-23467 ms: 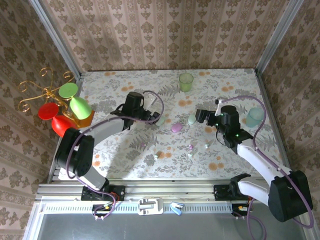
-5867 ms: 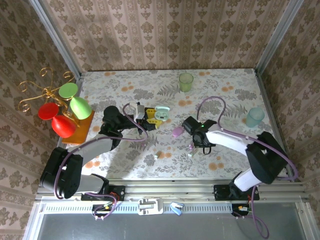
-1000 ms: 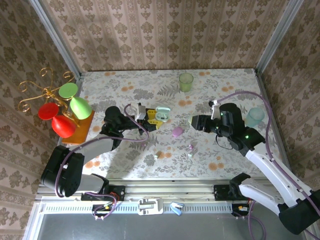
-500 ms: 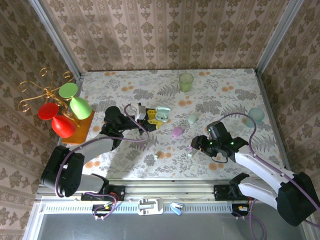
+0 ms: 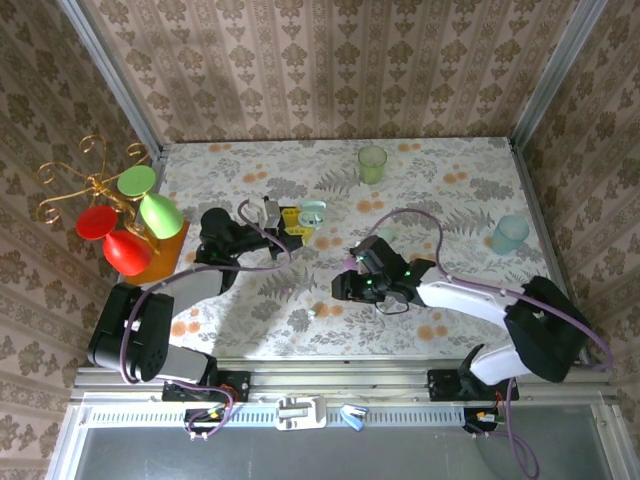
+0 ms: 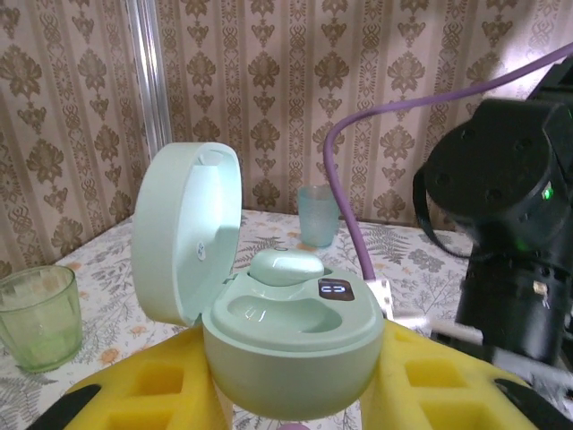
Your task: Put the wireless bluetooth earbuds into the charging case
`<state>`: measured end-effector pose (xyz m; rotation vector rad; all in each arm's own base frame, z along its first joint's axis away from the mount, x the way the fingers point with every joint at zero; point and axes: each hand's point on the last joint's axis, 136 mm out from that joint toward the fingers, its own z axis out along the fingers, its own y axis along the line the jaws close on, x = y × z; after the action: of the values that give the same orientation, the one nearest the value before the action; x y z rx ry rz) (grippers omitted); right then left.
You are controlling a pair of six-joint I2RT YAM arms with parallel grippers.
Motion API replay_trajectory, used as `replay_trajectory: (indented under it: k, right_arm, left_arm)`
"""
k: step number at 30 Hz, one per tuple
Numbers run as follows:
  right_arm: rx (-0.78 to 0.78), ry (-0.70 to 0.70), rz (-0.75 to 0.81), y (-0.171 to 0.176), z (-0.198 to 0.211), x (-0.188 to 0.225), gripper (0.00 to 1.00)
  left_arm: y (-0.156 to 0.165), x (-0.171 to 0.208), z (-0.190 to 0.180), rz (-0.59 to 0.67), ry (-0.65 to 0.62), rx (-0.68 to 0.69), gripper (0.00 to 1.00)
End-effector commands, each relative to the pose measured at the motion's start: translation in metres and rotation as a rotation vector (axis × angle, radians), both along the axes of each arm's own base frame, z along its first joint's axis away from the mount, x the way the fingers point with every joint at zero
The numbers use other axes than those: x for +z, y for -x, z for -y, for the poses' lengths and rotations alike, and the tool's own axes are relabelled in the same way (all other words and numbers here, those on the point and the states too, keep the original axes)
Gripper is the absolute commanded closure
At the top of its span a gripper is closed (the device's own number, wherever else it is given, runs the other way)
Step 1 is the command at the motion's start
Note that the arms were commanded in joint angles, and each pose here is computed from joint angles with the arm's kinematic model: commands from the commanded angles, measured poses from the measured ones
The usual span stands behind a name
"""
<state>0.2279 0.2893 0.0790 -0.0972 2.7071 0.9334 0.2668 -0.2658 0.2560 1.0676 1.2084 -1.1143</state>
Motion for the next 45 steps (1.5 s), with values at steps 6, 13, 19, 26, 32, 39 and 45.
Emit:
replay_trajectory:
  k: [6, 13, 19, 26, 32, 39, 45]
  right_arm:
    - [0.253, -0.082, 0.012, 0.005, -0.059, -0.015, 0.58]
    - [0.340, -0.104, -0.004, 0.007, -0.077, -0.024, 0.60]
    - [0.366, -0.087, -0.039, 0.010, -0.078, -0.040, 0.61]
    - [0.365, -0.068, -0.055, 0.015, -0.073, -0.048, 0.61]
    - [0.371, -0.066, -0.067, 0.021, -0.070, -0.053, 0.62]
    - [0.388, -0.058, -0.075, 0.027, -0.070, -0.056, 0.63]
    - [0.391, -0.065, -0.072, 0.029, -0.071, -0.055, 0.65]
  left_arm:
    - [0.001, 0.037, -0.004, 0.105, 0.043, 0.010, 0.70]
    - [0.005, 0.039, -0.006, 0.111, 0.035, 0.019, 0.70]
    - [0.006, 0.040, -0.004, 0.112, 0.035, 0.013, 0.70]
    - [0.007, 0.041, -0.002, 0.115, 0.035, 0.005, 0.70]
    - [0.007, 0.039, -0.002, 0.112, 0.034, 0.003, 0.70]
    - [0.008, 0.040, -0.002, 0.116, 0.035, 0.002, 0.70]
    - [0.007, 0.040, -0.002, 0.115, 0.033, 0.004, 0.70]
